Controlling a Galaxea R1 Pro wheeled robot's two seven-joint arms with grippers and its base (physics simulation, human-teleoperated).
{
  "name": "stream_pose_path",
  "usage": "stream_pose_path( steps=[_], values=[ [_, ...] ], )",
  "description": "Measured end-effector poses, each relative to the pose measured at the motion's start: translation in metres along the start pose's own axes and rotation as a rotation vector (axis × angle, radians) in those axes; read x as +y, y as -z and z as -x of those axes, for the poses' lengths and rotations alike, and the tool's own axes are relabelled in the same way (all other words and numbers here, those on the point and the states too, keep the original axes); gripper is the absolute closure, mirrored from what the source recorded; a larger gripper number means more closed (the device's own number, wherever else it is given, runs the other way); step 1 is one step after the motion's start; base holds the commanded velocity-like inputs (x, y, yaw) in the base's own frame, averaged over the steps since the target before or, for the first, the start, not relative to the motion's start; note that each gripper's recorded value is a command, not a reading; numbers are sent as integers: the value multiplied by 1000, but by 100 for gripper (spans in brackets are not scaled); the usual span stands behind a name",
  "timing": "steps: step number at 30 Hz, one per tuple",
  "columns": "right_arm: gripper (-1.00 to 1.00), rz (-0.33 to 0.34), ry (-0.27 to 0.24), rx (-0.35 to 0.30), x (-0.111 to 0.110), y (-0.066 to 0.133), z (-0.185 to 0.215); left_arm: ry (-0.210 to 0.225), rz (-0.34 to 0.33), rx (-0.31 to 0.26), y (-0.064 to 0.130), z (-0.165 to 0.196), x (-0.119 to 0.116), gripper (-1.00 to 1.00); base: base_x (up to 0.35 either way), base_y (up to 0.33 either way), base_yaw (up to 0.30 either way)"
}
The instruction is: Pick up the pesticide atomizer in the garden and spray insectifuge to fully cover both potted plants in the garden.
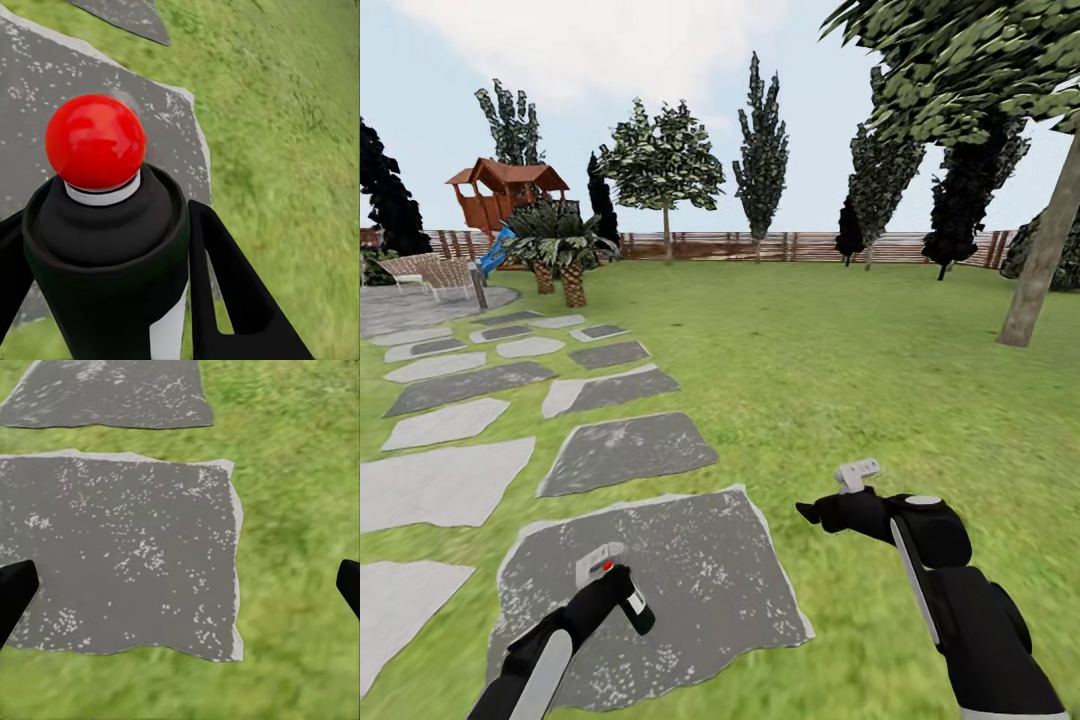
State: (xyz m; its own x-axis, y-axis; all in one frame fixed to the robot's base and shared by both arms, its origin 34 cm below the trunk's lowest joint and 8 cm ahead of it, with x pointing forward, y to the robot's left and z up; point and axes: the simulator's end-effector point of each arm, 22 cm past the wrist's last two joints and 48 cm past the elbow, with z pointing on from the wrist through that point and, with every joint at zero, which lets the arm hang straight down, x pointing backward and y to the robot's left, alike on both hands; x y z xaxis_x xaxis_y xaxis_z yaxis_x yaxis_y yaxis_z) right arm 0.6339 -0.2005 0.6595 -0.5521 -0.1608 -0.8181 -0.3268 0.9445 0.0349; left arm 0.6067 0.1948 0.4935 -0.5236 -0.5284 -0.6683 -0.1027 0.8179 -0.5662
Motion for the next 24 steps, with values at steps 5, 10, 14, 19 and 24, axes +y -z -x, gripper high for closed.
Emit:
stream_pose_path(
  steps=[5, 10, 14, 19, 24],
  values=[
    [-100, 23, 43, 10, 17, -4, -1, 19, 15, -15, 3, 2, 9, 100, 322, 101, 262],
    [-100, 24, 46, 10, 17, -4, -1, 20, 16, 3, 3, -4, 10, 100, 333, 13, 267],
    [-100, 23, 45, 10, 17, -4, -1, 20, 19, 5, 2, -5, 11, 100, 335, 2, 267],
    [-100, 22, 45, 10, 17, -4, -1, 20, 19, 6, 2, -6, 11, 100, 336, 0, 267],
    [-100, 22, 46, 9, 17, -4, -1, 21, 23, 9, 2, -7, 12, 100, 336, 0, 241]
  ],
)
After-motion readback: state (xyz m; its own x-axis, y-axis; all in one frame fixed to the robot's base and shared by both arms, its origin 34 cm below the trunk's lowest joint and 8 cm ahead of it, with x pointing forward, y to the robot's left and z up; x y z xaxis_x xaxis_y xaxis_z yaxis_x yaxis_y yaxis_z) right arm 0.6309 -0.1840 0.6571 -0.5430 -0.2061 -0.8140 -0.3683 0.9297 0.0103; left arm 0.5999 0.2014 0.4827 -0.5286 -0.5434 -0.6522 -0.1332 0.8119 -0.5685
